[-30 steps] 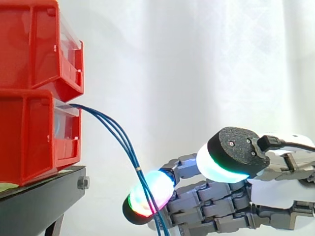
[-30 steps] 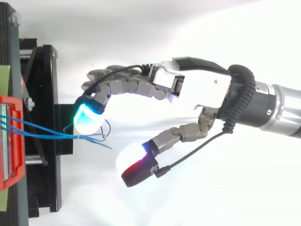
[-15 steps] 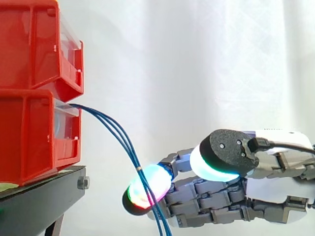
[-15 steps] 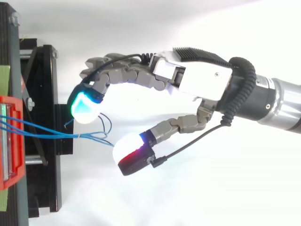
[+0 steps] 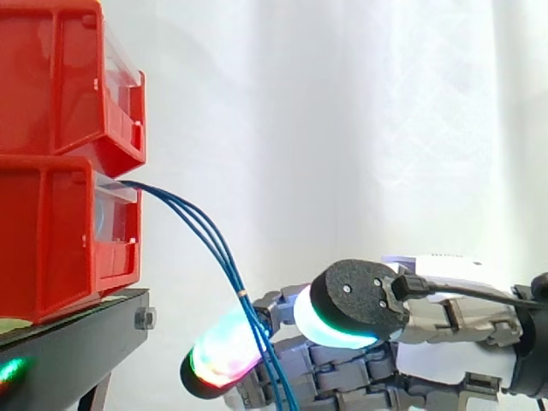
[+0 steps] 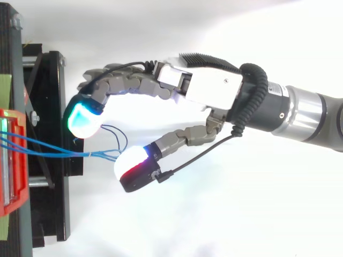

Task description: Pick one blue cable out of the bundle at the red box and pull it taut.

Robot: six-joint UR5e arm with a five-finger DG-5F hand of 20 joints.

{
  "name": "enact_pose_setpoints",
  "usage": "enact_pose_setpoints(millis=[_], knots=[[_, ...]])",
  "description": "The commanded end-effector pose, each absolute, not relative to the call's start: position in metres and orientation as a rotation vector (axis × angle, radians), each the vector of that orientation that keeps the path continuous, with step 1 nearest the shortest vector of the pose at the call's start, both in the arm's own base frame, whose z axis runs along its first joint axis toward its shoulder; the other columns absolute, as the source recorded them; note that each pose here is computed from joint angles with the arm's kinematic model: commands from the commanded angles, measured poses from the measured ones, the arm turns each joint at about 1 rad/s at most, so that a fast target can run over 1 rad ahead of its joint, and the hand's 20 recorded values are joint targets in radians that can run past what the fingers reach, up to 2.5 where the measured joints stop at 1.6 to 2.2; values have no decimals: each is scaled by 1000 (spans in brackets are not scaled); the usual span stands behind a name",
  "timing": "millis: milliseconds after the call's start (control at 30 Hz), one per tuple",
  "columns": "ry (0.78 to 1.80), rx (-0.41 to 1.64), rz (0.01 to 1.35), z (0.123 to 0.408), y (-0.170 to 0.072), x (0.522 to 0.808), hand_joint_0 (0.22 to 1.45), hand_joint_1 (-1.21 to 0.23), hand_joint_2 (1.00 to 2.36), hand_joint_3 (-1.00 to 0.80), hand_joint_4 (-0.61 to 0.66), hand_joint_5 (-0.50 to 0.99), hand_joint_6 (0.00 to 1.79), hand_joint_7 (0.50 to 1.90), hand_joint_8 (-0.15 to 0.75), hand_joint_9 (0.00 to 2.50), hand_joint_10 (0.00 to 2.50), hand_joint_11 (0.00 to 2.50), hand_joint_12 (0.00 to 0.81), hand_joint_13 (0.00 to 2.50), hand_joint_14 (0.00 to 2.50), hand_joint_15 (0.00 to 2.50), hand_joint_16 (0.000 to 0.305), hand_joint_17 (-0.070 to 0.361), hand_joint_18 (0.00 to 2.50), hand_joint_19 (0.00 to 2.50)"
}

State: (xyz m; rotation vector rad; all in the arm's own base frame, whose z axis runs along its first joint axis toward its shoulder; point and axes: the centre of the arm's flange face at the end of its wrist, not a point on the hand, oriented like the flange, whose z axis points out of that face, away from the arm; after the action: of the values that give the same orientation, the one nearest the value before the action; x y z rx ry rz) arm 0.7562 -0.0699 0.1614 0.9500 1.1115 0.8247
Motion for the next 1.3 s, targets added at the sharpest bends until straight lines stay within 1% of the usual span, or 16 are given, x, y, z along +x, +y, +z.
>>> enact_pose_setpoints(millis=[0,33,100,133,200,300,400,533,667,867,933,1033,1267], knots=[[1121,944,842,172,-72,762,555,-726,1000,-500,334,-118,503,980,306,385,0,0,393,276,0,52,62,139,138,47],[1126,941,848,174,-71,764,561,-732,1000,-500,320,-116,503,1017,305,385,0,0,392,276,2,51,61,138,136,44],[1130,941,850,178,-72,766,583,-758,1004,-435,257,-112,502,1163,304,384,0,28,388,275,0,44,61,136,143,43],[1133,942,851,179,-72,766,585,-762,1005,-432,245,-112,502,1170,304,384,0,22,388,274,2,43,60,136,143,42],[1139,942,851,181,-72,767,587,-774,1008,-398,201,-112,501,1244,304,375,2,30,389,273,0,48,60,136,147,40],[1131,940,853,184,-72,770,588,-780,1007,-392,200,-111,500,1297,304,368,0,33,389,273,0,50,60,136,147,50],[1129,936,855,185,-71,770,578,-787,1003,-441,212,-112,526,1259,308,369,0,46,390,273,2,49,61,137,149,45],[1129,935,854,185,-71,770,566,-790,1000,-499,227,-106,541,1256,313,382,0,50,393,279,2,47,61,137,159,55],[1128,934,855,186,-71,771,547,-790,1000,-500,232,-104,541,1247,317,388,0,53,400,286,1,63,62,139,165,66],[1129,932,852,185,-71,771,540,-779,1000,-500,254,-97,501,1278,318,388,0,52,402,287,1,57,62,140,167,68],[1132,911,836,184,-67,772,537,-777,1000,-500,251,-97,500,1272,319,389,2,52,403,287,2,56,62,141,167,68],[1141,888,807,185,-67,772,540,-773,1000,-500,250,-98,501,1270,319,395,0,47,402,293,0,57,62,140,181,60],[1151,882,802,183,-68,772,540,-762,1000,-500,258,-100,501,1247,317,401,2,57,403,301,0,64,62,140,194,72]])
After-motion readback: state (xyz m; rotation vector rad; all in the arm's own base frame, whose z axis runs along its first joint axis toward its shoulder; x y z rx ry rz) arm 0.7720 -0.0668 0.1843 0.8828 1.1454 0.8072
